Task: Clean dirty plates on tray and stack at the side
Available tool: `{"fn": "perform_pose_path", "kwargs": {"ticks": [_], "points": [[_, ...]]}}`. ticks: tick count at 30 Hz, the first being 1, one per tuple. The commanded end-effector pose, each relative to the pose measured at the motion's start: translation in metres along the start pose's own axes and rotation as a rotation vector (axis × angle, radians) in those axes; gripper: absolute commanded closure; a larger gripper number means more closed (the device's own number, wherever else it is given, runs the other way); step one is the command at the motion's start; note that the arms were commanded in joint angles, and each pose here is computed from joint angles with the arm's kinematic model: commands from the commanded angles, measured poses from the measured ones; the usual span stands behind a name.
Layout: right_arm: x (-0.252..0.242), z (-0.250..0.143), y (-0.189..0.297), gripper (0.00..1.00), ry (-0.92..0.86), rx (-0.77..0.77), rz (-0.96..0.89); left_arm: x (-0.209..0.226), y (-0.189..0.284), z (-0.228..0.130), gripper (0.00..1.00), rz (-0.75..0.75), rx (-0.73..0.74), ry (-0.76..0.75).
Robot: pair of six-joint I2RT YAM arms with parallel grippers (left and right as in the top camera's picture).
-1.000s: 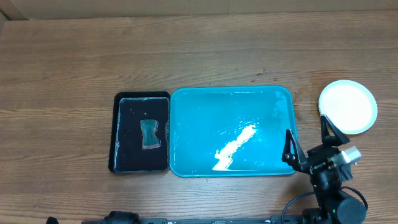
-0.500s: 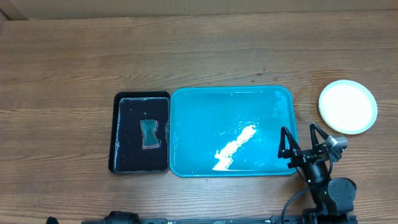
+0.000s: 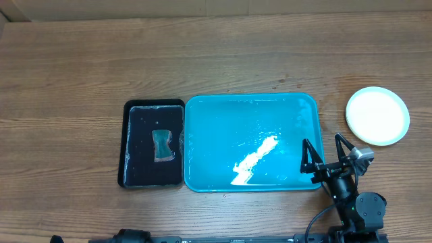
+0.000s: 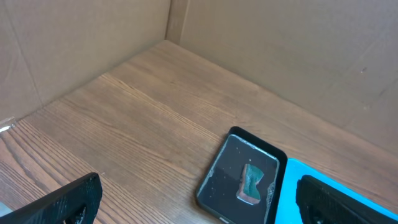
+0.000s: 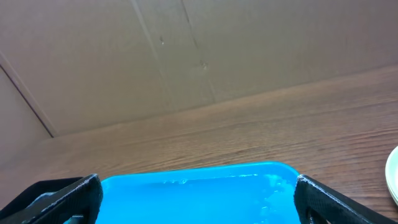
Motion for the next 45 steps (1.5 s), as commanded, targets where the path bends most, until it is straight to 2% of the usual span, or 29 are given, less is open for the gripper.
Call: {"fn": "perform_pose_path", "kwargs": {"ticks": [1, 38, 45], "points": [[0.0011, -0.0028, -0.0003, 0.0, 0.001, 0.0, 0.009, 0.0008, -0.0012, 0.0004, 0.0, 0.021, -0.006, 0.011], [0.0012, -0.0026, -0.0002, 0.0, 0.0, 0.0, 0.009, 0.0009, -0.0012, 0.0005, 0.0, 0.022, -0.006, -0.005], [0.0012, -0.0026, -0.0002, 0.0, 0.001, 0.0, 0.009, -0.0058, -0.0017, 0.0025, 0.0, -0.016, -0.009, 0.018]]}}
Point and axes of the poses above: each gripper's point midway between its finger pads, its own y axis back along the fingers, its own x axis along the line the jaws close on, z = x × y, the point moved 4 cm from there along y, back along the fingers, and after that the axes turned 12 degrees about y, right-handed, at the moved point
